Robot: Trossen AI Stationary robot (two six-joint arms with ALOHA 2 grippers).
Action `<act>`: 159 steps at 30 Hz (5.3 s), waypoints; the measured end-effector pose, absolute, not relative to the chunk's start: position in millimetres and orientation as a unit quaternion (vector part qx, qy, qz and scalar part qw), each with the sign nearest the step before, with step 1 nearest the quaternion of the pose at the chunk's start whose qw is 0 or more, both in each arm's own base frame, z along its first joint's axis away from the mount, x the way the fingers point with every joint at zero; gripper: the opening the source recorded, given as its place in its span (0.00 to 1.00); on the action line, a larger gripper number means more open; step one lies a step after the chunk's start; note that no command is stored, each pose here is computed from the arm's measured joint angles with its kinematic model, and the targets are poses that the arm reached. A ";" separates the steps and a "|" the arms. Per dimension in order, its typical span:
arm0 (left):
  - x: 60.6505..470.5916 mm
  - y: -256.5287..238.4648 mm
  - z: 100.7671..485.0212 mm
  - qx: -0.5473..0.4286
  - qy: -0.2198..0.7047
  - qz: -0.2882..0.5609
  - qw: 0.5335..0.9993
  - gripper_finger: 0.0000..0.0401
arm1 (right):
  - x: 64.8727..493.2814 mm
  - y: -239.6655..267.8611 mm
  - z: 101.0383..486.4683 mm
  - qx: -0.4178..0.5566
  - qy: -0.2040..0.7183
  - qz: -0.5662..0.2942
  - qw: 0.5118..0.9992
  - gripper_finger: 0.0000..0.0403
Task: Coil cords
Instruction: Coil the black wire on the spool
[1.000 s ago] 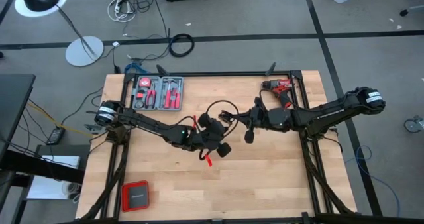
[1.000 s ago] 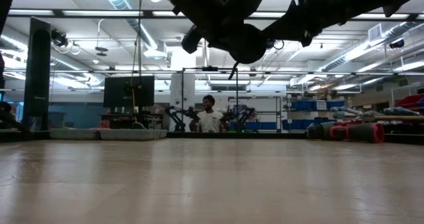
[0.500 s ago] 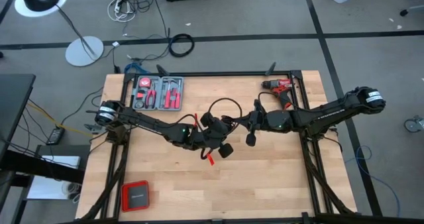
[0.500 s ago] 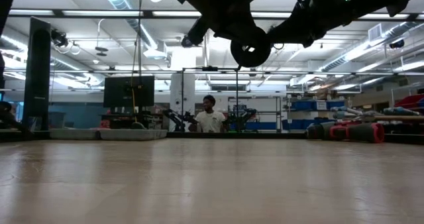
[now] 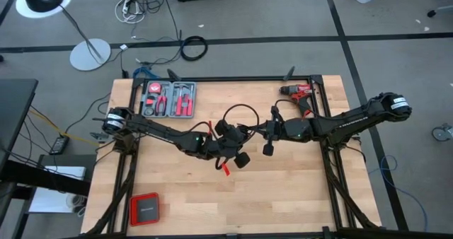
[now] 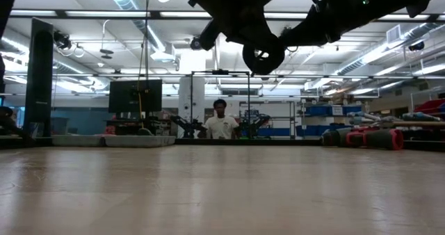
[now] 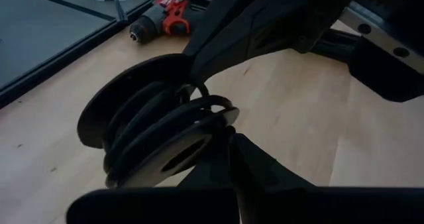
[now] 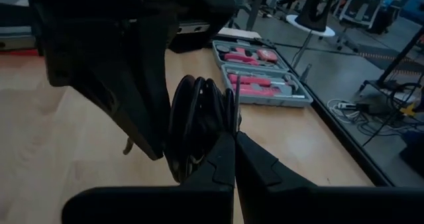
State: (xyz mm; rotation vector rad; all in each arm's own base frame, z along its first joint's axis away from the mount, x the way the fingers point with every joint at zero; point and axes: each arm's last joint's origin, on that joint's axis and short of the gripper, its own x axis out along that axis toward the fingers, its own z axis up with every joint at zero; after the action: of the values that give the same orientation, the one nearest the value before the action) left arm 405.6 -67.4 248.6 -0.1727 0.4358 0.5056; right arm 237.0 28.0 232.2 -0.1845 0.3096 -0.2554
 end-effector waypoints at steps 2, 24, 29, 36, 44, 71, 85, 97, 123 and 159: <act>408.5 -65.7 244.9 -0.088 0.214 0.246 0.941 0.00 | 237.0 27.9 232.0 -0.094 0.154 -0.127 0.975 0.00; 415.4 -60.1 241.3 -0.102 0.196 0.246 0.944 0.00 | 245.8 15.5 225.3 -0.085 0.156 -0.149 0.973 0.00; 415.5 -59.8 241.4 -0.098 0.197 0.245 0.944 0.00 | 246.2 15.1 226.4 -0.086 0.152 -0.143 0.974 0.00; 416.0 -58.9 241.2 -0.091 0.204 0.233 0.947 0.00 | 245.5 16.9 223.6 -0.093 0.167 -0.122 0.974 0.00; 417.2 -55.3 240.7 -0.079 0.217 0.204 0.951 0.03 | 244.8 18.1 221.7 -0.102 0.178 -0.110 0.973 0.00; 419.3 -56.8 243.8 -0.007 0.227 0.144 0.963 0.04 | 243.1 20.0 216.2 -0.105 0.205 -0.075 0.970 0.00; 418.4 -56.5 241.4 0.007 0.243 0.128 0.961 0.04 | 236.4 21.9 203.6 -0.123 0.275 -0.055 0.952 0.04; 411.6 -52.8 221.1 0.036 0.287 0.145 0.946 0.31 | 225.7 10.8 193.1 -0.090 0.337 -0.175 0.921 0.41; 412.2 72.3 202.8 -0.094 0.323 0.107 0.936 0.41 | 200.0 -104.7 187.5 0.165 0.346 -0.176 0.907 0.34; 395.0 183.6 163.5 -0.394 0.276 0.011 0.876 0.41 | 214.6 -169.3 132.1 0.299 0.306 -0.048 0.903 0.32</act>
State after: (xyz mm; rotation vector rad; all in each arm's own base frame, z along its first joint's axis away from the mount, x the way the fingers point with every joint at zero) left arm 395.0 183.6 163.5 -0.8230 0.5770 0.0239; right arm 214.6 -169.3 132.1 0.6182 0.6318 -0.0989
